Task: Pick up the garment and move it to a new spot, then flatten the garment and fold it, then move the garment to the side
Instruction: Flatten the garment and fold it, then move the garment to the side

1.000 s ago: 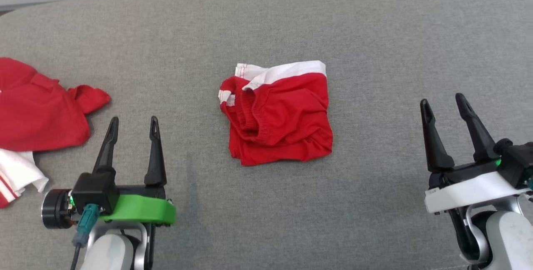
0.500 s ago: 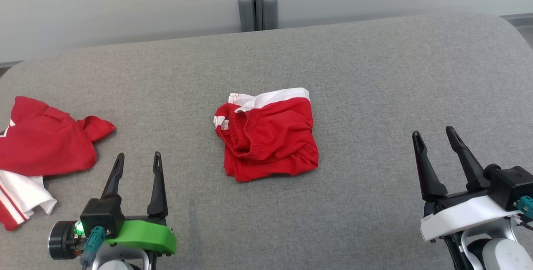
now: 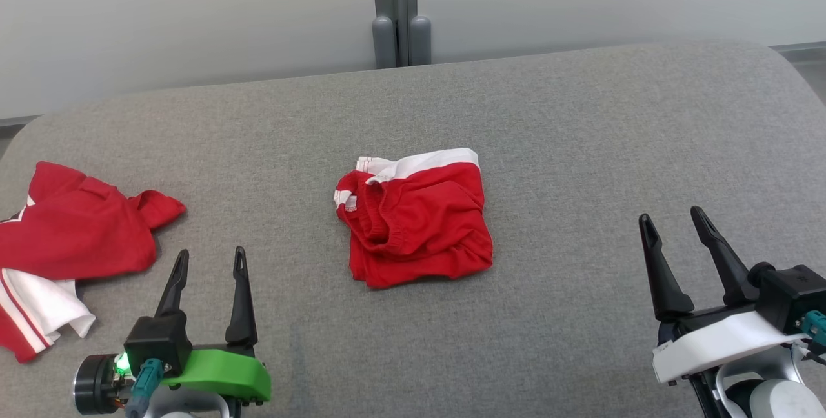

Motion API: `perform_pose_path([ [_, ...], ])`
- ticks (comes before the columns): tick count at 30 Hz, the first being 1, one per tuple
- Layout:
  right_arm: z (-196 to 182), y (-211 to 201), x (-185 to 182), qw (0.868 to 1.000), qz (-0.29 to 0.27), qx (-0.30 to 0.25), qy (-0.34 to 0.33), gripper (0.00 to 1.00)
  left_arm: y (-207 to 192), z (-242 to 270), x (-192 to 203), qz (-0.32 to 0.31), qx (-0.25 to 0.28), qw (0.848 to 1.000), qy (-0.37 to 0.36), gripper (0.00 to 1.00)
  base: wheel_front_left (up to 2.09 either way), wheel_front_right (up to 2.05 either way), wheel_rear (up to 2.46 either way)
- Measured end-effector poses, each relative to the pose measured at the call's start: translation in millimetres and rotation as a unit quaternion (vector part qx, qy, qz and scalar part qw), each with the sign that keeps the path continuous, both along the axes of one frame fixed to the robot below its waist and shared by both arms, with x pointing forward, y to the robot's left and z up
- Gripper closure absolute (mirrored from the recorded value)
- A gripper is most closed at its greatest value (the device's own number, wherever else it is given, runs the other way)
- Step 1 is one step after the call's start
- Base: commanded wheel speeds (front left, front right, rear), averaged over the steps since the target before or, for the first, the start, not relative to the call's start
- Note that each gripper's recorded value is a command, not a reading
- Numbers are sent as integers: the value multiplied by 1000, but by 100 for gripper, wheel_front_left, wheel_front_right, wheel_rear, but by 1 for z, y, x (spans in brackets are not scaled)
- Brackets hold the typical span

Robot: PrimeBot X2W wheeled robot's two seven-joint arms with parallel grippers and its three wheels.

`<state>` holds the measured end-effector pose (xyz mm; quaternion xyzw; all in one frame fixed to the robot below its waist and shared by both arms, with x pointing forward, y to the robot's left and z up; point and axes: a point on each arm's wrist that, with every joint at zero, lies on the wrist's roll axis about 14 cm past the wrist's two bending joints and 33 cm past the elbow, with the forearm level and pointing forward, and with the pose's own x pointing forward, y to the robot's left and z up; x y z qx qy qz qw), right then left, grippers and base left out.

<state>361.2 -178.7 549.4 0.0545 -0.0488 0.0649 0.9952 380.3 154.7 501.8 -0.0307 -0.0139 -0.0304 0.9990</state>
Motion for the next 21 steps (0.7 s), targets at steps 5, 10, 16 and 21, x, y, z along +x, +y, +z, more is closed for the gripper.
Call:
perform_pose_path([
  [5,0,-1,1,1000,-2,1,0,0,1,0,0,4,0,1000,1,0,0,0,0],
  [10,-5,-2,4,1000,-2,-1,9,0,2,-3,1,4,-2,1000,4,0,0,0,0],
  [16,-18,2,24,999,10,-11,33,0,-4,17,22,-3,2,999,-33,0,0,0,0],
  [21,-40,22,55,997,45,-11,62,0,-5,25,44,-5,-1,999,-52,0,0,0,0],
])
